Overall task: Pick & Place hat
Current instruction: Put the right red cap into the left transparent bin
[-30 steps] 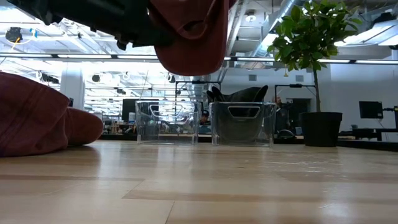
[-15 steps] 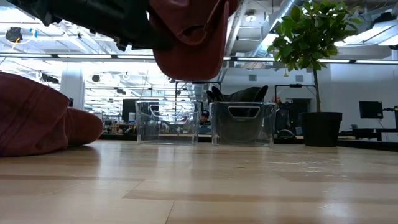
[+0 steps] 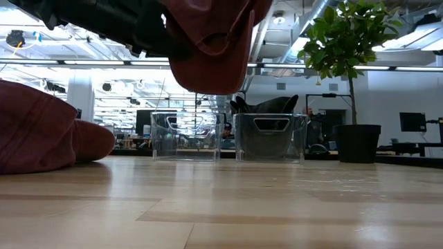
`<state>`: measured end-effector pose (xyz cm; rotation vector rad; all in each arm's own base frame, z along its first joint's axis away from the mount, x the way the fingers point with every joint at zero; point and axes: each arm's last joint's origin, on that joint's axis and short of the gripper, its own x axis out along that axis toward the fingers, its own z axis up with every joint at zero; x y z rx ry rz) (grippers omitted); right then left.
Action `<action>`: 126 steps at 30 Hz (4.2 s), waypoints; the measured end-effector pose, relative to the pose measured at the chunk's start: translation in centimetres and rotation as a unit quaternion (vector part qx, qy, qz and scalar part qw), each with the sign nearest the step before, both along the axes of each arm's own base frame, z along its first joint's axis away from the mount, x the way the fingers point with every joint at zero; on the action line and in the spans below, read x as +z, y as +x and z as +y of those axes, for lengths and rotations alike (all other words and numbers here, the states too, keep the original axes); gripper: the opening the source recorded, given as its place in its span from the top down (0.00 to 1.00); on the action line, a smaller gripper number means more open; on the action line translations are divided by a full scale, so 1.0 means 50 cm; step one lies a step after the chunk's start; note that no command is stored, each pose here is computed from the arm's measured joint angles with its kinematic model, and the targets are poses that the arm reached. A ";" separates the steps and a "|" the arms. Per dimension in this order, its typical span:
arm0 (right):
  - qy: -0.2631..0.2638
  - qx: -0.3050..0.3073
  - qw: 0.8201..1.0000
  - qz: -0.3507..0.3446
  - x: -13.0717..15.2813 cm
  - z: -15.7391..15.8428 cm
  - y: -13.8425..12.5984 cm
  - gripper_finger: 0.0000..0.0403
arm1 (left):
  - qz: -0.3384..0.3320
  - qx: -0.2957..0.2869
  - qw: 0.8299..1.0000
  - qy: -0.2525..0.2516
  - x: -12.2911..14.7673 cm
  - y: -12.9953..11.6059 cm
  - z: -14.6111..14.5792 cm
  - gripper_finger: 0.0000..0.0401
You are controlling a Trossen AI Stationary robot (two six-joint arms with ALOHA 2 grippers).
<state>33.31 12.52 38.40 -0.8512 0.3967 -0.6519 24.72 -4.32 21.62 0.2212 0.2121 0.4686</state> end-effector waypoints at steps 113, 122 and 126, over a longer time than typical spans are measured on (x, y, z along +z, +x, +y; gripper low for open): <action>0.310 0.118 0.933 0.143 -0.001 -0.241 0.056 0.98 | -0.015 -0.016 1.000 -0.009 0.023 -0.015 0.001 0.60; 0.311 0.137 0.933 0.120 0.008 -0.312 0.062 0.99 | -0.056 -0.061 0.996 -0.018 0.087 -0.082 -0.026 0.53; 0.312 0.153 0.933 0.090 0.019 -0.369 0.063 0.98 | -0.085 -0.079 0.993 -0.030 0.114 -0.112 -0.031 0.53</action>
